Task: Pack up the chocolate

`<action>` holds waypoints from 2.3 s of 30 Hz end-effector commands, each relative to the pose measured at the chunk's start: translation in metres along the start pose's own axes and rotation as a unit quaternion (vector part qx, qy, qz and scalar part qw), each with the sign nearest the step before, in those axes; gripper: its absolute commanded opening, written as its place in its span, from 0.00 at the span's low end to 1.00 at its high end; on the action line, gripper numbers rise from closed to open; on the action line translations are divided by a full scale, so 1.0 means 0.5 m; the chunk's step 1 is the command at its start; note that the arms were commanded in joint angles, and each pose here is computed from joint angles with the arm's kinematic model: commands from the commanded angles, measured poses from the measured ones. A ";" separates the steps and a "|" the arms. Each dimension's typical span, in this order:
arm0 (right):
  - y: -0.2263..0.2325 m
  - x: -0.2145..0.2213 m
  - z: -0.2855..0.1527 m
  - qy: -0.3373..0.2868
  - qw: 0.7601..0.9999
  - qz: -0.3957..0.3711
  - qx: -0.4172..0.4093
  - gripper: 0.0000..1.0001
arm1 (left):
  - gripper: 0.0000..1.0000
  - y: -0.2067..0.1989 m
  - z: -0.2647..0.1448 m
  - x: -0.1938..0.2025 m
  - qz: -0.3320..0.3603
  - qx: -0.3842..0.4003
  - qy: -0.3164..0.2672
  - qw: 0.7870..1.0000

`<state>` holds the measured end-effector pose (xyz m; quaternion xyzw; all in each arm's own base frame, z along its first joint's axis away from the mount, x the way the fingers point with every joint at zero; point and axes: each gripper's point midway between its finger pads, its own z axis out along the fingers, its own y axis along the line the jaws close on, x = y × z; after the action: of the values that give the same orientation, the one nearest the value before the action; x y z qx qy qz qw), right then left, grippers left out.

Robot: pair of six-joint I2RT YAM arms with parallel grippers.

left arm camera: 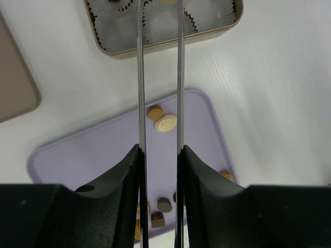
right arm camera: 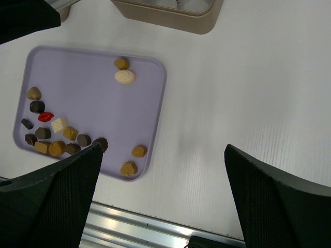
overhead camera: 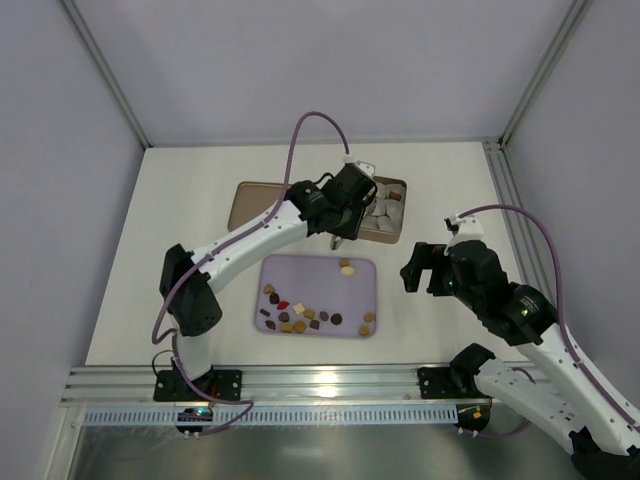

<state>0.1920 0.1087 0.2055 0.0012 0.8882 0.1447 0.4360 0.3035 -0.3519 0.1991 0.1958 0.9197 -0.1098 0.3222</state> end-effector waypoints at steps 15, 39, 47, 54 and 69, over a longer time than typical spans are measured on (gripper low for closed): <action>-0.005 -0.031 -0.019 -0.027 1.000 0.000 0.006 1.00 | 0.33 -0.022 0.105 -0.042 0.000 0.017 -0.007 1.000; -0.006 -0.029 -0.017 -0.024 1.000 -0.004 0.008 1.00 | 0.36 0.005 0.150 -0.069 -0.019 0.013 -0.008 1.000; -0.009 -0.028 -0.018 -0.025 1.000 -0.004 0.011 1.00 | 0.40 0.006 0.154 -0.073 -0.018 0.014 -0.009 1.000; -0.009 -0.028 -0.017 -0.024 1.000 -0.004 0.011 1.00 | 0.42 -0.002 0.130 -0.090 -0.014 0.028 -0.021 0.999; -0.007 -0.029 -0.015 -0.028 1.000 -0.002 0.009 1.00 | 0.41 0.014 -0.073 -0.058 -0.011 0.065 -0.054 0.996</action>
<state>0.1909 0.1027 0.2100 0.0057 0.8861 0.1362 0.4429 0.3243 -0.3534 0.2060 0.1973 0.9115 -0.1549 0.3260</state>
